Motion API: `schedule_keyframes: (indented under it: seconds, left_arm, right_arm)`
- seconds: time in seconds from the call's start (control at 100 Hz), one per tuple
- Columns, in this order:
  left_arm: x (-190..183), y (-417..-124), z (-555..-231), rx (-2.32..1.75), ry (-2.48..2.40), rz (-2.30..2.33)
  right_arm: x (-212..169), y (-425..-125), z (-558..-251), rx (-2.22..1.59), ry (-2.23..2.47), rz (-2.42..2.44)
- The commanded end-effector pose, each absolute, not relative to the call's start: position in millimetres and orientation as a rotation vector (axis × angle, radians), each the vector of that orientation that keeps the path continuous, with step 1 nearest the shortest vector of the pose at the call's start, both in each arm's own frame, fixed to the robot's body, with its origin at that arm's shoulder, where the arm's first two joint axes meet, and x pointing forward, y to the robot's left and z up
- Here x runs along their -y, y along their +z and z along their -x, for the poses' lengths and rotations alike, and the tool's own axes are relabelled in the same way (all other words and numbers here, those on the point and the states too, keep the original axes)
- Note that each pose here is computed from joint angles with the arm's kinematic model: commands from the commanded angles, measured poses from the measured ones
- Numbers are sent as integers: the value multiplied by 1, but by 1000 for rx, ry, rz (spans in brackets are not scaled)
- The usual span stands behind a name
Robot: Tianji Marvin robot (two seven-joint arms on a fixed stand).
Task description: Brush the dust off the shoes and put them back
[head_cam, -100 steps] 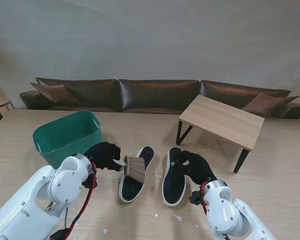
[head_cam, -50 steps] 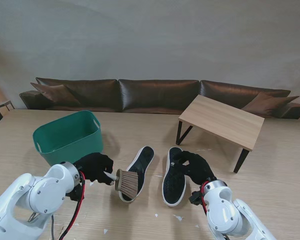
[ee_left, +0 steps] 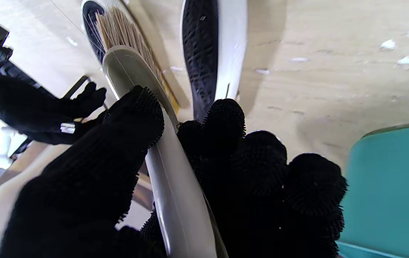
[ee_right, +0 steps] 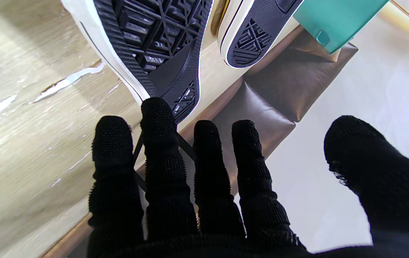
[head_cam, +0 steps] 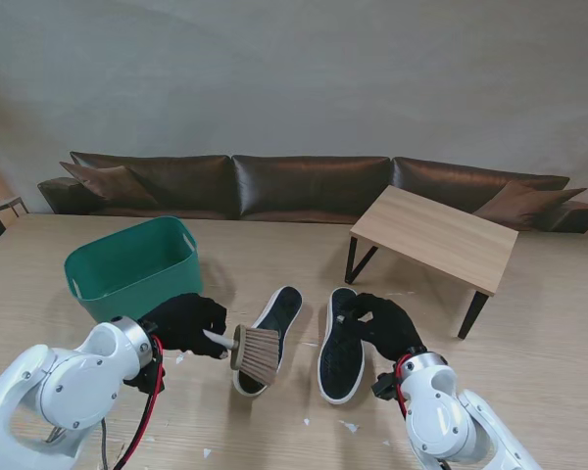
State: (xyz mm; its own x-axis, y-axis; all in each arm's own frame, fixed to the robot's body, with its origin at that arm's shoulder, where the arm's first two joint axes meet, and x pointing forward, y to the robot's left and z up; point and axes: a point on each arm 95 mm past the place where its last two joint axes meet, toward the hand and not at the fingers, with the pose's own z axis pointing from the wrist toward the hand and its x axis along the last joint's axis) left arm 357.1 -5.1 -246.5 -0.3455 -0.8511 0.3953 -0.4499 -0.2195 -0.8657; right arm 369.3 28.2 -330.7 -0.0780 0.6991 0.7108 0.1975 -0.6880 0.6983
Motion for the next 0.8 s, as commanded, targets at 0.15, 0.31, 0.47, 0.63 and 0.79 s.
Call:
schedule_keyframes:
  seconds: [0.15,0.31,0.47,0.63,0.79]
  left_arm:
    - [27,-234,-369,-1598,-1754,1492]
    - [51,-236,-383,-1551,-1847,1480]
    - [76,-245,-398,-1537,-1892,1476]
    - [92,-258,-414,-1502,-1876,1458]
    - [102,-271,-430,-1438,-1853,1444]
  right_arm:
    - [-27,-322,-367,-931,1846,-1807]
    - [-22,-315,-370,-880,1851,-1787]
    - [-16,-311,-373,-833,1849,-1779]
    - [-13,-309,-375,-800,1849,-1774]
    - [-12,-308,-376,-792,1849,-1772]
